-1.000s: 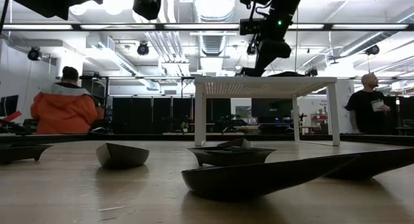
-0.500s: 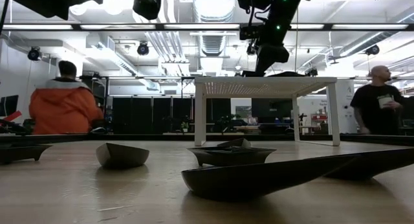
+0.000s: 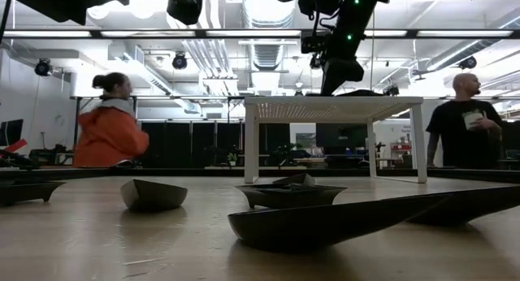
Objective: Pick & Place Mini shaped plates
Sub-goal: Stack the square plate on top of the square plate on the shelf
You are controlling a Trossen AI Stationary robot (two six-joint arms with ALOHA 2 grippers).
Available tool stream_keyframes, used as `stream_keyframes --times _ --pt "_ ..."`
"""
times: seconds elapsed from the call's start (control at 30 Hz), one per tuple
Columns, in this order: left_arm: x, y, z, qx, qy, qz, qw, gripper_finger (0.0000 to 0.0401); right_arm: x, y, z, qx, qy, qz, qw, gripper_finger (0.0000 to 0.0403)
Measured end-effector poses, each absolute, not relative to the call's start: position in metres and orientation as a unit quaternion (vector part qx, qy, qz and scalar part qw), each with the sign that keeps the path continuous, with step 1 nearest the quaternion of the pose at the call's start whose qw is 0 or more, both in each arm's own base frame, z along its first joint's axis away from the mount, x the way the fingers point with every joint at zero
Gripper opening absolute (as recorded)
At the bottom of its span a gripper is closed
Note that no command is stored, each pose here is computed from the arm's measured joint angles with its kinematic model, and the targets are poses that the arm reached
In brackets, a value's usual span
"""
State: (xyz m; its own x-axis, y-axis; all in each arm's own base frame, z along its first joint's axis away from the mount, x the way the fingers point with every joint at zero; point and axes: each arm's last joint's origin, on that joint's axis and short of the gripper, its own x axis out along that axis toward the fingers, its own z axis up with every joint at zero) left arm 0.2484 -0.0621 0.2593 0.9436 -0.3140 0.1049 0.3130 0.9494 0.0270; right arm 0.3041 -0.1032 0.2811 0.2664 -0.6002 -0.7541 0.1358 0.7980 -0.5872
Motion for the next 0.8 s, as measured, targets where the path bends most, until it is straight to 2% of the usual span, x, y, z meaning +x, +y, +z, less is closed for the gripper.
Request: stream_keyframes --times 0.33,0.6,0.8 --pt "0.248 -0.062 0.259 0.005 -0.054 -0.159 0.986 0.0152 0.306 -0.096 0.285 -0.236 0.559 -0.243 0.757 0.009" --pt "0.248 -0.062 0.259 0.005 -0.053 -0.159 0.986 0.0152 0.311 -0.079 0.292 -0.244 0.541 -0.232 0.771 0.01" --pt "0.248 -0.062 0.259 0.001 -0.051 -0.159 0.986 0.0152 0.312 -0.055 0.298 -0.233 0.515 -0.223 0.794 0.0093"
